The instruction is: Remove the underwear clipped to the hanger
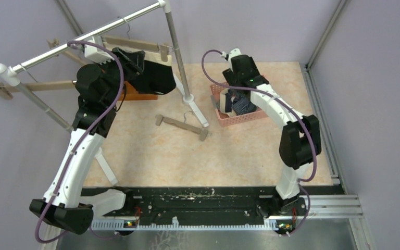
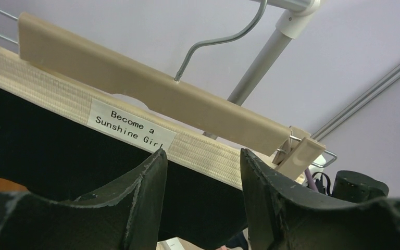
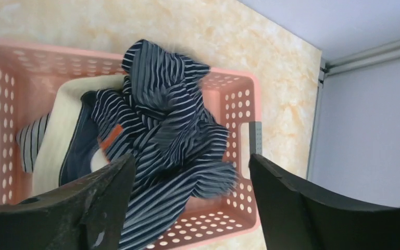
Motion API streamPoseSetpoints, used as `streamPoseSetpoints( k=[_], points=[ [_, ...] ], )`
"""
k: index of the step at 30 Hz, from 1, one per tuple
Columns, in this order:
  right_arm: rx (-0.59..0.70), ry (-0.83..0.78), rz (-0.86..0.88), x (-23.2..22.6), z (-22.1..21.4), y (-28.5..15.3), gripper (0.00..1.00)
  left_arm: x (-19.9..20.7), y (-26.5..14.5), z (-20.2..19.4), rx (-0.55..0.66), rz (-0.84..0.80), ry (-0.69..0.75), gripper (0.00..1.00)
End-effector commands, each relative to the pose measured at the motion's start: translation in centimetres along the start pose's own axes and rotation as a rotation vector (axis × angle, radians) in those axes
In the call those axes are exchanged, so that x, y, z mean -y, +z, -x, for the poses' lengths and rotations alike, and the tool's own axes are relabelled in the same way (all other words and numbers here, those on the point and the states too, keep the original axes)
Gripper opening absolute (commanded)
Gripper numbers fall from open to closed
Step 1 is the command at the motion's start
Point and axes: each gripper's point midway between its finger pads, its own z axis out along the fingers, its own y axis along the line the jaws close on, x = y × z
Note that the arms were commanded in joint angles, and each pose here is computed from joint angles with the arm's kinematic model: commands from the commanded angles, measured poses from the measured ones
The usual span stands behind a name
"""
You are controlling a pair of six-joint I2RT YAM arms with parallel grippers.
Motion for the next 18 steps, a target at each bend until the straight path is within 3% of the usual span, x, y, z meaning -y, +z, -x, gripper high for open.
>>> streamPoseSetpoints(
  k=[1, 6, 8, 9, 12, 13, 16, 18],
  points=[
    [0.218, 0.124, 0.030, 3.0, 8.7, -4.9, 0.82, 0.3, -0.9, 1.1, 0.034, 0.007, -0.007, 0.59],
    [0.432, 0.216, 0.076, 6.4, 15.2, -11.6, 0.82, 1.0, -1.4, 2.3, 0.069, -0.011, -0.019, 0.59],
    [0.541, 0.264, 0.155, 6.7, 17.9, -14.7, 0.77, 1.3, -1.5, 2.6, 0.076, -0.015, -0.016, 0.59],
    [0.596, 0.281, 0.200, 6.6, 19.1, -16.2, 0.71, 1.3, -1.5, 2.7, 0.078, -0.011, -0.012, 0.59],
    [0.733, 0.317, 0.329, 6.1, 21.8, -19.8, 0.29, 1.1, -1.5, 2.4, 0.077, 0.008, -0.009, 0.59],
    [0.749, 0.324, 0.366, 5.6, 22.2, -20.3, 0.19, 1.0, -1.4, 2.4, 0.079, 0.013, -0.009, 0.59],
    [0.745, 0.329, 0.503, 3.3, 22.7, -20.8, 0.01, 0.5, -1.2, 2.3, 0.087, 0.038, -0.011, 0.60],
    [0.727, 0.318, 0.623, 0.9, 22.8, -21.0, 0.00, 0.5, -1.1, 2.6, 0.095, 0.045, -0.017, 0.61]
  ],
)
